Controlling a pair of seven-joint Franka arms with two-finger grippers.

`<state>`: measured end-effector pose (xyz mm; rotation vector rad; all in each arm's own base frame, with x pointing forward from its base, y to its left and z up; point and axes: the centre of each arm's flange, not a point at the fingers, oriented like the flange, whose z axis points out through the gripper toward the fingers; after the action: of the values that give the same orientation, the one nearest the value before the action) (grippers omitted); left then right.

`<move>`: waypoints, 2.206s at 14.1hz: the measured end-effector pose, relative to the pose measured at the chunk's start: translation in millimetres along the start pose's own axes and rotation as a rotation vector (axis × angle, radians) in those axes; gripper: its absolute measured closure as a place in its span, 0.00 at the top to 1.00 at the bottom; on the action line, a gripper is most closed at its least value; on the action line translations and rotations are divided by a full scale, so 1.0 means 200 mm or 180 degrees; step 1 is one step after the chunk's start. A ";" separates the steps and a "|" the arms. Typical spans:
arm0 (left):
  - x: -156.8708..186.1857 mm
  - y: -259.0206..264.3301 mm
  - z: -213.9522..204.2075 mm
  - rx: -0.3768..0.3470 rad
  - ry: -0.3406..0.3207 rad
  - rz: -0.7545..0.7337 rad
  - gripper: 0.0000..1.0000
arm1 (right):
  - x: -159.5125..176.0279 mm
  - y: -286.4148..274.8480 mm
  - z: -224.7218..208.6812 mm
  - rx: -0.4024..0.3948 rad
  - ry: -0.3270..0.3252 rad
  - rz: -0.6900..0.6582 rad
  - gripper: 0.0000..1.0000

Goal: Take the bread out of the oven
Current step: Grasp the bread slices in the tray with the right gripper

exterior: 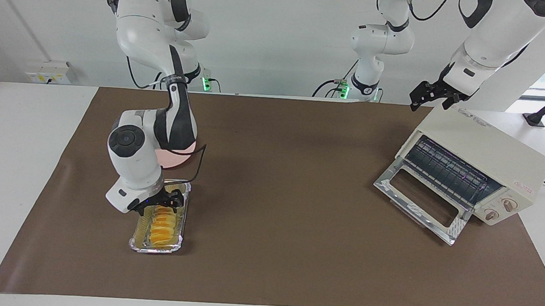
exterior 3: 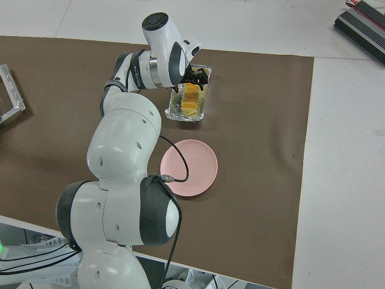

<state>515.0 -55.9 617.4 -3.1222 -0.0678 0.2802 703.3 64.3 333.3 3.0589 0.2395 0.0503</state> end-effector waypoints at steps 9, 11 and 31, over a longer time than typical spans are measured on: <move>0.00 0.00 0.00 0.0000 0.0000 0.0000 1.00 | -0.01 -0.01 0.10 0.0019 0.0167 0.0023 0.97; 0.00 0.00 0.00 0.0000 0.0000 0.0000 1.00 | -0.01 0.00 0.10 0.0048 0.0191 0.0055 0.91; 0.00 0.00 0.00 0.0000 0.0000 0.0000 1.00 | -0.07 0.02 -0.20 0.0183 -0.0075 0.0154 0.09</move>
<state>515.0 -55.9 617.4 -3.1222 -0.0678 0.2803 689.5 60.9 373.8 3.1203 0.1685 0.0101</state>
